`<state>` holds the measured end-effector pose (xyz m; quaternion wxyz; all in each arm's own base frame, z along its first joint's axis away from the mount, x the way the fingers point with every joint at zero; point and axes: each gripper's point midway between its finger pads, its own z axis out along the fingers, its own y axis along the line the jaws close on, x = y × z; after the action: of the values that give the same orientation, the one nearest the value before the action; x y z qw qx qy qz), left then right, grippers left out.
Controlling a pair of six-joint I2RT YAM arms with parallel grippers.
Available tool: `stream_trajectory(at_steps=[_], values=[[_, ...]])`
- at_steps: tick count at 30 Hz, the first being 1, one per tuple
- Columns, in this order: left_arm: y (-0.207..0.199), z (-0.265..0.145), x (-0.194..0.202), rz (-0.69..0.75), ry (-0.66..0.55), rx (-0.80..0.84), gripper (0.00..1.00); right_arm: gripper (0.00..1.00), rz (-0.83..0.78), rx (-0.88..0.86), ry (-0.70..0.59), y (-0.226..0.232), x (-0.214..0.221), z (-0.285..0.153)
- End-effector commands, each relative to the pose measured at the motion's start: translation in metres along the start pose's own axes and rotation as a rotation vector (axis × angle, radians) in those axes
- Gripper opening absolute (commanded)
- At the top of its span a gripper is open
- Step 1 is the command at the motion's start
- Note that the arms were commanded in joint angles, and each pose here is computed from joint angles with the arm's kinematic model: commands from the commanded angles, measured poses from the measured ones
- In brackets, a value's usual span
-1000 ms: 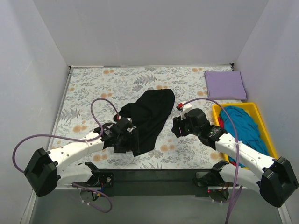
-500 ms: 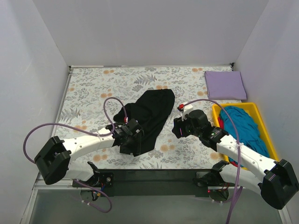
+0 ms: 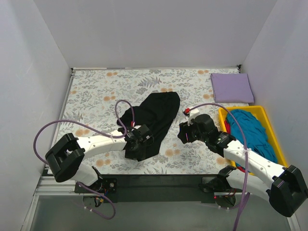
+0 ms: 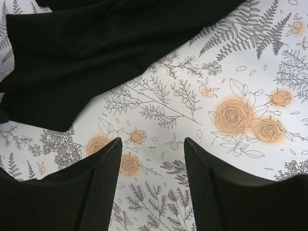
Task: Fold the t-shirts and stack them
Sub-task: Flatten the tshirt out
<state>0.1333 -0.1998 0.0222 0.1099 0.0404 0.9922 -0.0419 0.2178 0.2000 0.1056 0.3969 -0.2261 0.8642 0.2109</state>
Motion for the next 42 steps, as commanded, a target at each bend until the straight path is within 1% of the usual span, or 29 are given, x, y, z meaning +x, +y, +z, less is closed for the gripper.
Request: stream_trajectory(at_steps=[1, 10, 14, 15, 17, 18, 20, 21, 24, 25, 27, 29, 30, 31, 32, 33, 34, 35, 37, 38, 39, 42], values=[[-0.006, -0.004, -0.011, 0.005, -0.057, -0.028, 0.47, 0.61, 0.0, -0.007, -0.03, 0.001, -0.005, -0.001], [-0.006, 0.01, -0.001, 0.051, -0.032, -0.089, 0.46, 0.61, -0.006, -0.011, -0.023, 0.002, -0.004, 0.0], [-0.004, 0.011, -0.002, 0.046, -0.036, -0.098, 0.41, 0.61, -0.006, -0.013, -0.017, 0.002, -0.003, 0.001], [-0.004, 0.011, -0.001, 0.046, -0.036, -0.095, 0.35, 0.61, -0.006, -0.014, -0.014, 0.002, -0.002, 0.001], [-0.004, 0.012, -0.001, 0.051, -0.033, -0.099, 0.28, 0.61, -0.007, -0.013, -0.008, 0.002, -0.001, 0.002], [-0.004, 0.013, -0.001, 0.052, -0.033, -0.099, 0.18, 0.61, -0.007, -0.014, -0.002, 0.002, 0.001, 0.003], [-0.004, 0.013, -0.001, 0.056, -0.034, -0.096, 0.02, 0.61, -0.006, -0.012, 0.001, 0.001, 0.0, 0.004], [-0.005, 0.013, -0.003, 0.061, -0.041, -0.093, 0.0, 0.61, -0.006, -0.01, 0.007, 0.001, 0.002, 0.005], [-0.003, 0.005, -0.012, 0.06, -0.091, -0.099, 0.0, 0.61, 0.004, -0.008, 0.014, 0.001, 0.002, 0.007], [-0.002, -0.003, -0.022, 0.057, -0.14, -0.1, 0.0, 0.62, 0.006, -0.005, 0.018, 0.0, 0.002, 0.009], [-0.005, -0.02, -0.037, 0.055, -0.194, -0.097, 0.0, 0.62, 0.003, 0.005, 0.022, -0.001, -0.001, 0.014], [-0.011, -0.045, -0.063, 0.053, -0.285, -0.082, 0.0, 0.63, 0.007, 0.021, 0.036, -0.006, -0.001, 0.022], [-0.008, -0.053, -0.069, 0.054, -0.301, -0.092, 0.0, 0.63, 0.011, 0.021, 0.037, -0.007, -0.003, 0.026], [-0.005, -0.061, -0.08, 0.04, -0.326, -0.092, 0.0, 0.63, 0.019, -0.016, 0.018, -0.002, -0.011, 0.03], [-0.006, -0.074, -0.094, 0.045, -0.368, -0.086, 0.0, 0.63, 0.04, -0.01, 0.033, -0.009, -0.009, 0.037], [-0.003, -0.08, -0.101, 0.046, -0.382, -0.091, 0.0, 0.62, 0.055, -0.021, 0.025, -0.01, -0.014, 0.041], [0.003, -0.088, -0.114, 0.019, -0.407, -0.089, 0.0, 0.62, 0.06, -0.052, -0.015, -0.007, -0.029, 0.045], [0.007, -0.094, -0.121, 0.032, -0.423, -0.094, 0.0, 0.62, 0.082, -0.043, -0.018, -0.016, -0.032, 0.052], [0.013, -0.112, -0.144, -0.016, -0.475, -0.071, 0.0, 0.61, 0.116, -0.069, -0.047, -0.018, -0.043, 0.059], [0.014, -0.117, -0.15, -0.016, -0.49, -0.066, 0.0, 0.61, 0.135, -0.067, -0.087, -0.027, -0.057, 0.066], [0.012, -0.128, -0.16, -0.016, -0.522, -0.048, 0.0, 0.61, 0.156, -0.079, -0.093, -0.029, -0.061, 0.071], [0.013, -0.144, -0.174, -0.017, -0.565, -0.037, 0.0, 0.61, 0.17, -0.133, -0.097, -0.031, -0.076, 0.09]])
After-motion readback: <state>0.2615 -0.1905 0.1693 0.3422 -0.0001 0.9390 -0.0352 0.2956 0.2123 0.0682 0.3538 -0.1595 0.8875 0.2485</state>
